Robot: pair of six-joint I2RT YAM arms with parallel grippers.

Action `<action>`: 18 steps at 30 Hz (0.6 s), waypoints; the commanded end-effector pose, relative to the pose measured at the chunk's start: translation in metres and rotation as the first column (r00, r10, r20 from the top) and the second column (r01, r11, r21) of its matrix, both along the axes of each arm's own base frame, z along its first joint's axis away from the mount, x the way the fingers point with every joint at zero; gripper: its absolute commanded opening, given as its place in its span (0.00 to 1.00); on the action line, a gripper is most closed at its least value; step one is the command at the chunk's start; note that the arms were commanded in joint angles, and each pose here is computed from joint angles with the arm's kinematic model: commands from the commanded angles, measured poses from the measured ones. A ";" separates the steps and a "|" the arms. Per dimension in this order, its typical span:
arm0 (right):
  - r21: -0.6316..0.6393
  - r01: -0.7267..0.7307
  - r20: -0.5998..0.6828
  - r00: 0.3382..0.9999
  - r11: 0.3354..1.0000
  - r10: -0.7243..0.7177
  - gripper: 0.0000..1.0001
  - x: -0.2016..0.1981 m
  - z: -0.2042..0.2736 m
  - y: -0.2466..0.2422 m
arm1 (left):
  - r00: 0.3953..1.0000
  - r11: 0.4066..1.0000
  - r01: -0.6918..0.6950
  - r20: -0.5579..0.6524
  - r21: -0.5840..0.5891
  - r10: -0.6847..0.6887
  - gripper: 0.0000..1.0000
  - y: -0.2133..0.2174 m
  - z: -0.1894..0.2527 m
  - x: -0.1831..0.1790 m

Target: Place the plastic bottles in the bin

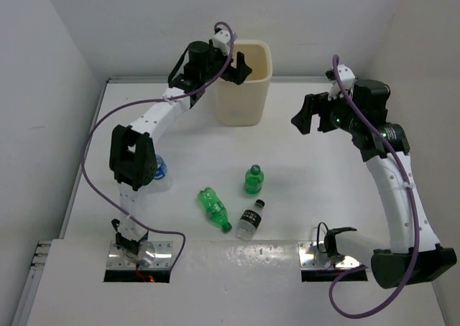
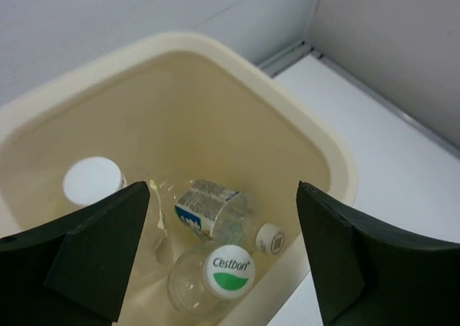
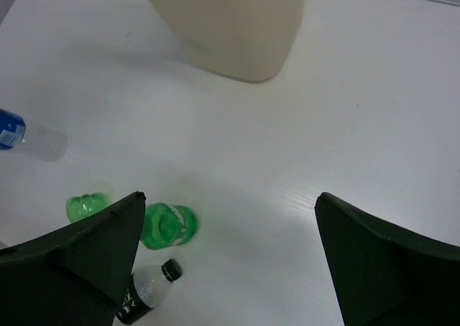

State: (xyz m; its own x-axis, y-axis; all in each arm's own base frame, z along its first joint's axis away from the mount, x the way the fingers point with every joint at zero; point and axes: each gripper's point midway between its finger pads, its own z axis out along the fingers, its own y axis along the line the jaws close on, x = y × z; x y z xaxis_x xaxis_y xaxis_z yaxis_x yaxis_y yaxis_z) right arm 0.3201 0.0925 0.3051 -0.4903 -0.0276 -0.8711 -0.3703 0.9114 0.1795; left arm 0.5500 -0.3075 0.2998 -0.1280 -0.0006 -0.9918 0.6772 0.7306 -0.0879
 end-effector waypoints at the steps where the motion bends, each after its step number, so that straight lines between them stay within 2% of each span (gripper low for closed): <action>1: 0.033 -0.109 -0.048 0.993 0.994 0.110 1.00 -0.017 -0.020 0.015 | 0.985 0.989 -0.037 0.162 -0.143 0.060 0.90 0.025 0.113 -0.008; 3: 0.022 -0.170 -0.059 0.983 0.985 0.171 0.98 -0.025 -0.033 0.021 | 0.978 0.979 -0.025 0.200 -0.201 0.065 0.91 0.038 0.160 -0.025; 4: 0.008 -0.262 -0.067 0.963 0.965 0.261 0.98 -0.039 -0.047 0.031 | 0.977 0.978 -0.008 0.206 -0.207 0.052 0.91 0.045 0.171 -0.033; 6: 0.017 -0.324 -0.105 0.940 0.946 0.324 0.97 -0.058 -0.062 0.041 | 0.968 0.977 0.005 0.245 -0.213 0.048 0.91 0.064 0.200 -0.058; 7: -0.026 -0.383 -0.106 0.920 0.924 0.378 0.96 -0.065 -0.073 0.043 | 0.972 0.979 0.014 0.233 -0.203 0.035 0.91 0.069 0.201 -0.068; 8: -0.013 -0.428 -0.141 0.895 0.904 0.422 0.94 -0.082 -0.083 0.048 | 0.981 0.983 0.036 0.193 -0.180 -0.001 0.91 0.074 0.183 -0.074; 9: -0.013 -0.473 -0.138 0.874 0.881 0.467 0.92 -0.095 -0.086 0.054 | 0.976 0.984 0.058 0.218 -0.170 -0.020 0.91 0.082 0.195 -0.097; 10: -0.060 -0.534 -0.143 0.841 0.843 0.522 0.90 -0.107 -0.097 0.055 | 0.976 0.988 0.074 0.212 -0.133 -0.044 0.91 0.086 0.186 -0.107; 11: -0.079 -0.584 -0.156 0.807 0.808 0.569 0.83 -0.124 -0.106 0.059 | 0.984 0.990 0.100 0.157 -0.096 -0.085 0.90 0.090 0.155 -0.115; 12: -0.123 -0.636 -0.135 0.771 0.762 0.622 0.79 -0.137 -0.106 0.064 | 0.979 0.991 0.110 0.181 -0.077 -0.094 0.90 0.098 0.162 -0.135; 13: -0.163 -0.633 -0.173 0.773 0.757 0.610 0.76 -0.142 -0.119 0.058 | 0.981 0.992 0.107 0.166 -0.059 -0.096 0.90 0.103 0.153 -0.143; 14: -0.173 -0.668 -0.206 0.743 0.724 0.637 0.74 -0.156 -0.125 0.062 | 0.989 0.995 0.088 0.122 -0.053 -0.081 0.90 0.114 0.137 -0.157; 15: -0.167 -0.695 -0.253 0.716 0.699 0.651 0.73 -0.167 -0.131 0.065 | 0.995 0.996 0.073 0.069 -0.054 -0.070 0.90 0.118 0.116 -0.153; 17: -0.181 -0.673 -0.323 0.729 0.717 0.603 0.74 -0.170 -0.141 0.062 | 0.999 0.995 0.023 0.051 -0.100 -0.018 0.90 0.133 0.116 -0.174; 18: -0.186 -0.666 -0.307 0.738 0.723 0.601 0.76 -0.167 -0.140 0.064 | 1.000 0.995 -0.012 -0.012 -0.099 0.011 0.90 0.140 0.087 -0.176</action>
State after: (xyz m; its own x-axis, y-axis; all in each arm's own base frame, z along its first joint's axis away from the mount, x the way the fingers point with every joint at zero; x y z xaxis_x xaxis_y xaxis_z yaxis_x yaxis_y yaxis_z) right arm 0.1515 0.1645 0.1755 -0.4383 -0.5662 -0.6981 -0.8653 0.4760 0.1572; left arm 0.3784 -0.1759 0.4492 0.0312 -0.1054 -0.9939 0.6942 0.7177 -0.0544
